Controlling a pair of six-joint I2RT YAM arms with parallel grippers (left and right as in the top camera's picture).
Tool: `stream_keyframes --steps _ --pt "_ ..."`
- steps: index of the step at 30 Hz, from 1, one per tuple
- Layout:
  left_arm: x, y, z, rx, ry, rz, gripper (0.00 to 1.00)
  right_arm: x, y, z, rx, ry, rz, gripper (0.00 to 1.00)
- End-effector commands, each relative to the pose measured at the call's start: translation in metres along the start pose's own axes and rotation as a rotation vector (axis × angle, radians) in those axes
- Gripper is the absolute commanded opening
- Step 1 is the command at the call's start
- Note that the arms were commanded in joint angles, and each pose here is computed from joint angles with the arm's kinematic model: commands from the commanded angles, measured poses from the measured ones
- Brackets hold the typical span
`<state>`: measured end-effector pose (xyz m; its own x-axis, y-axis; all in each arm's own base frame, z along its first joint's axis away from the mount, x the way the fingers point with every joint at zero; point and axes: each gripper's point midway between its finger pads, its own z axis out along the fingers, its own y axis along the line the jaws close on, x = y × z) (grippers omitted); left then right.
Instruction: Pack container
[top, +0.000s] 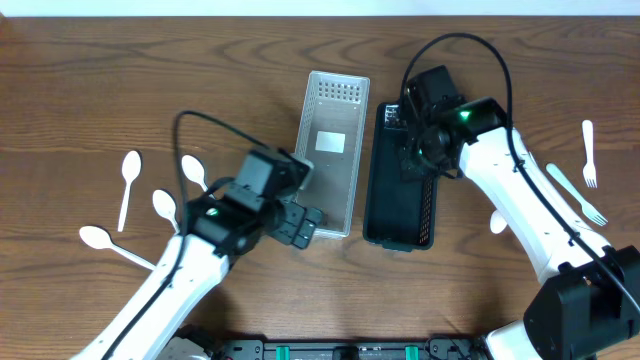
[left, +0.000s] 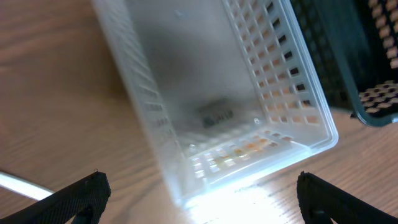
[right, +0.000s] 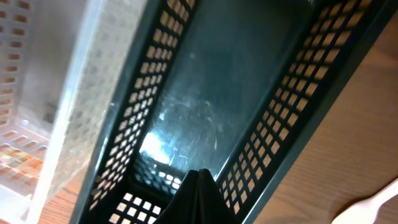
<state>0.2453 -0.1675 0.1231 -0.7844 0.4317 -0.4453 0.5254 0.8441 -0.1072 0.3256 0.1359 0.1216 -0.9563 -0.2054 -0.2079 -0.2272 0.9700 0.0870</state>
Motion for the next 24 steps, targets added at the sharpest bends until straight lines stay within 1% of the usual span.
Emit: stream_keyframes --steps 1,7,15,24 --pt "0.0 -0.011 0.012 0.024 0.043 0.044 0.98 0.01 -0.005 0.011 0.01 0.032 0.047 0.01" --pt "0.009 -0.016 0.029 0.031 0.106 0.059 0.98 0.019 -0.007 0.018 0.014 0.058 0.048 0.01" --pt "0.011 -0.016 0.032 0.031 0.118 0.055 0.99 0.02 -0.007 0.018 0.014 0.06 0.048 0.02" --pt "0.015 -0.041 0.032 0.076 0.128 0.113 0.99 0.02 -0.007 0.018 0.015 0.06 0.048 0.02"
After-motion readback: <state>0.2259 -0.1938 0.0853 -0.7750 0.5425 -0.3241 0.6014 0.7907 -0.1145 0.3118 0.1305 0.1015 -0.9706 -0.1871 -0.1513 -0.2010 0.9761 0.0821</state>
